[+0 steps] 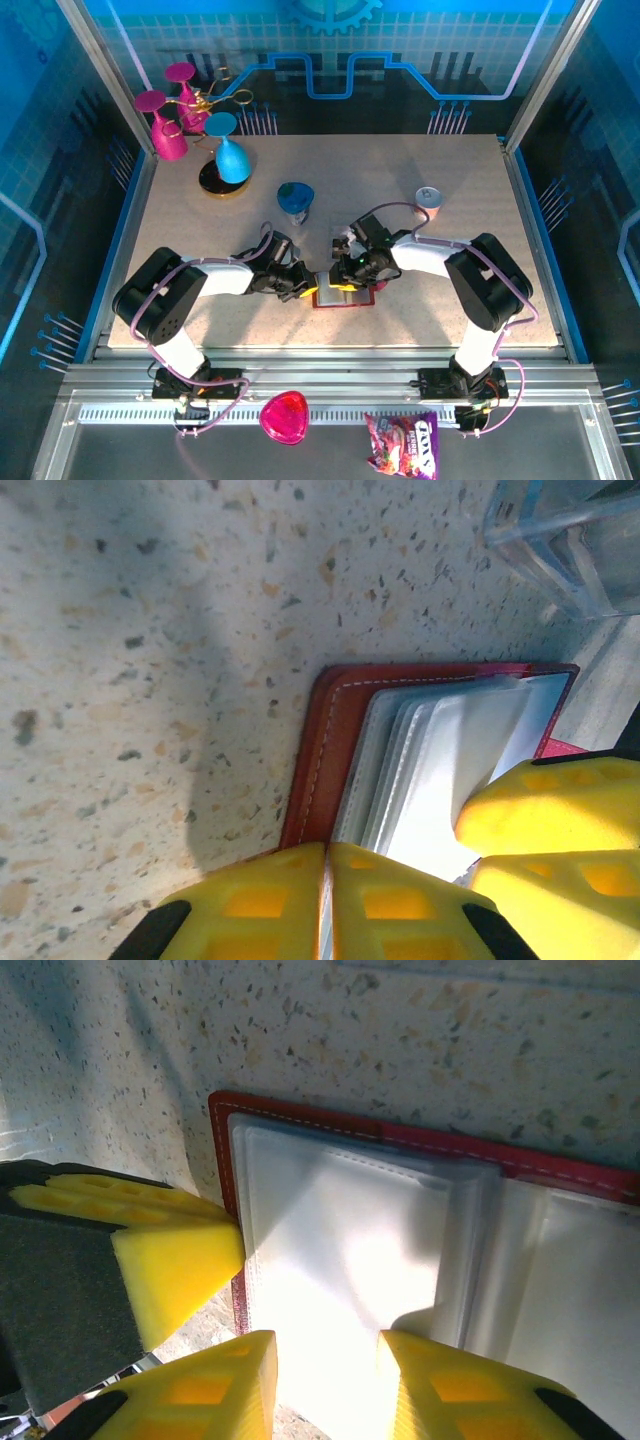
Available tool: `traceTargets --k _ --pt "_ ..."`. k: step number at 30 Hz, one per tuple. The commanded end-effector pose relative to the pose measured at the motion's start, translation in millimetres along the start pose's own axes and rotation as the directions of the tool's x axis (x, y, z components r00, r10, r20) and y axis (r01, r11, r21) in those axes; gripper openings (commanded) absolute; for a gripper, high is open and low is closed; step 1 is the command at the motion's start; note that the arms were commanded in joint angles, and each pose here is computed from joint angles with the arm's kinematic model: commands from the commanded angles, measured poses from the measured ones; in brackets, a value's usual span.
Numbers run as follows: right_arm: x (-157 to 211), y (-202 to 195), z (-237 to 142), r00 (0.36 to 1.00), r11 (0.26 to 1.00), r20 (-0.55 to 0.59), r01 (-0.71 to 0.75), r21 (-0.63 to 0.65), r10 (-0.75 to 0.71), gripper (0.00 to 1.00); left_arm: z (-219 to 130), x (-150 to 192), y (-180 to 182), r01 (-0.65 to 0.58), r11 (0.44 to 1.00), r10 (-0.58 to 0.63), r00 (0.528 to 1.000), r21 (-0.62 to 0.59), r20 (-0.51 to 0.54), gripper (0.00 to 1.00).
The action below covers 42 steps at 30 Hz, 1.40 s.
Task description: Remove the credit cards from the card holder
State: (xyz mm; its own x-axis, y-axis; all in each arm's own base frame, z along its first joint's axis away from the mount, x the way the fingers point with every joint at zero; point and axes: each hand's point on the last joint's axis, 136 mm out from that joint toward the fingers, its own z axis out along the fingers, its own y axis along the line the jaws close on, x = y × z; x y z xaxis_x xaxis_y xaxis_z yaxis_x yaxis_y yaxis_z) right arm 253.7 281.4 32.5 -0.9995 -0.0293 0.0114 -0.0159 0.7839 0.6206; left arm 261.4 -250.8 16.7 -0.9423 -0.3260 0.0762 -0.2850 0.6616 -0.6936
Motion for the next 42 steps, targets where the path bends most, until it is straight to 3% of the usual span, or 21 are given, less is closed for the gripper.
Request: traceTargets --k 1,15,29,42 --pt "4 -15 -3 1.0 0.999 -0.011 -0.024 0.025 0.024 0.32 3 -1 10 0.001 0.999 -0.001 1.0 -0.051 -0.004 0.1" --pt "5 -20 -5 0.999 0.997 0.002 -0.053 -0.056 0.053 0.32 -3 -3 -2 -0.005 1.0 0.005 1.0 -0.029 0.009 0.11" --pt "5 -19 -7 0.999 0.994 0.011 -0.052 -0.095 0.053 0.32 -19 -6 -49 -0.026 0.996 0.024 0.999 0.084 0.024 0.21" --pt "7 -22 -6 0.998 0.993 0.008 -0.059 -0.101 0.06 0.32 4 1 -41 -0.001 0.997 0.003 1.0 0.078 -0.021 0.34"
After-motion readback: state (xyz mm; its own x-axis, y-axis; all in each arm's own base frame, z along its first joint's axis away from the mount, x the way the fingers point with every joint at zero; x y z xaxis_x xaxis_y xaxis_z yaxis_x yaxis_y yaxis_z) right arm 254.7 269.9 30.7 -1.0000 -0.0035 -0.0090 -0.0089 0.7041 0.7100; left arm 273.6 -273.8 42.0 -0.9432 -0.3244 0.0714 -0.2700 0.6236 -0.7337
